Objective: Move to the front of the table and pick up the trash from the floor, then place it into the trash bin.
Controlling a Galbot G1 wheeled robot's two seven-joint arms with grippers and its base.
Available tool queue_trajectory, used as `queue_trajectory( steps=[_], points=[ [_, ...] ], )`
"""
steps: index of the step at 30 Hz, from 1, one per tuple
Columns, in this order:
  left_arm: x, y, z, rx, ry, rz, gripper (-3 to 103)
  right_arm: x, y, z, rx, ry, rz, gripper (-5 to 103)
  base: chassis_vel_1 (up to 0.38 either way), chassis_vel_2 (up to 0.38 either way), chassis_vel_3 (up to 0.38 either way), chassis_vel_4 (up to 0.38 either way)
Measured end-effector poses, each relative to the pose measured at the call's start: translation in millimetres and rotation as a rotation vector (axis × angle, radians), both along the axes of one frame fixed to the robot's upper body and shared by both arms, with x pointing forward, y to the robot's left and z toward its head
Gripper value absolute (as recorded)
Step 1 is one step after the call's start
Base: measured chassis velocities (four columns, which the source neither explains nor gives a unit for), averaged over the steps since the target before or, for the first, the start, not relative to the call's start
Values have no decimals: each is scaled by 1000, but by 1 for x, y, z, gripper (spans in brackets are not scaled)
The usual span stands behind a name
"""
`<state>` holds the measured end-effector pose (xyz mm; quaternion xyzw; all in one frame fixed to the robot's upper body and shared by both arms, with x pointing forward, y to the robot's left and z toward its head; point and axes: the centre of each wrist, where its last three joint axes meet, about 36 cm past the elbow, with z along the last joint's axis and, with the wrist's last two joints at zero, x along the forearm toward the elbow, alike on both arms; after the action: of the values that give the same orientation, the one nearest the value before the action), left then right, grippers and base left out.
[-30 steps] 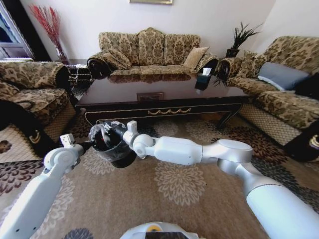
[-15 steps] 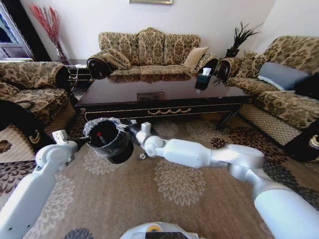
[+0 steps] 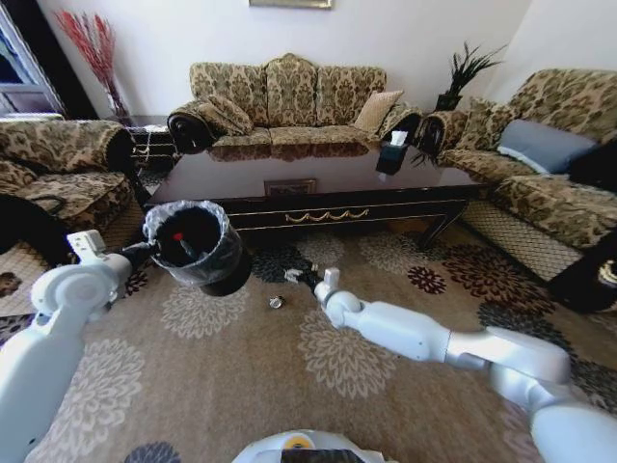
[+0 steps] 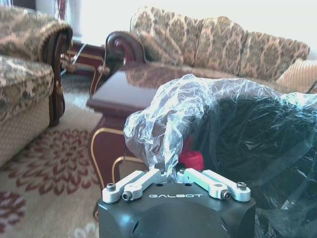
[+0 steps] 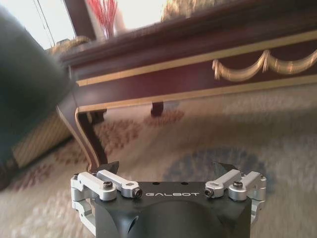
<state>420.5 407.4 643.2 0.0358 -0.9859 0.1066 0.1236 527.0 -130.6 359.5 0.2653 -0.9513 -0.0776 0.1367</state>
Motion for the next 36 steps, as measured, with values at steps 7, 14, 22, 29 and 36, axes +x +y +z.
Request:
queue_trajectory(
  steps=[7,14,22,29,36],
  points=[
    [-13,-2,18,-4,-57,-14,3,-15,29,-43,-41,59,56,100,-25,11,43,-9],
    [-15,-6,16,-13,-56,-23,3,-23,67,-71,-40,77,96,100,-241,108,228,-99],
    [-14,-7,11,-19,-48,-27,3,-28,82,-89,-50,61,100,100,-290,193,262,-201],
    [-14,-9,12,-20,-51,-32,3,-34,82,-105,-88,65,120,100,-69,84,36,-70],
    [-17,-12,14,-19,-56,-43,3,-19,54,-107,-163,86,319,100,4,-10,-7,15]
  ],
)
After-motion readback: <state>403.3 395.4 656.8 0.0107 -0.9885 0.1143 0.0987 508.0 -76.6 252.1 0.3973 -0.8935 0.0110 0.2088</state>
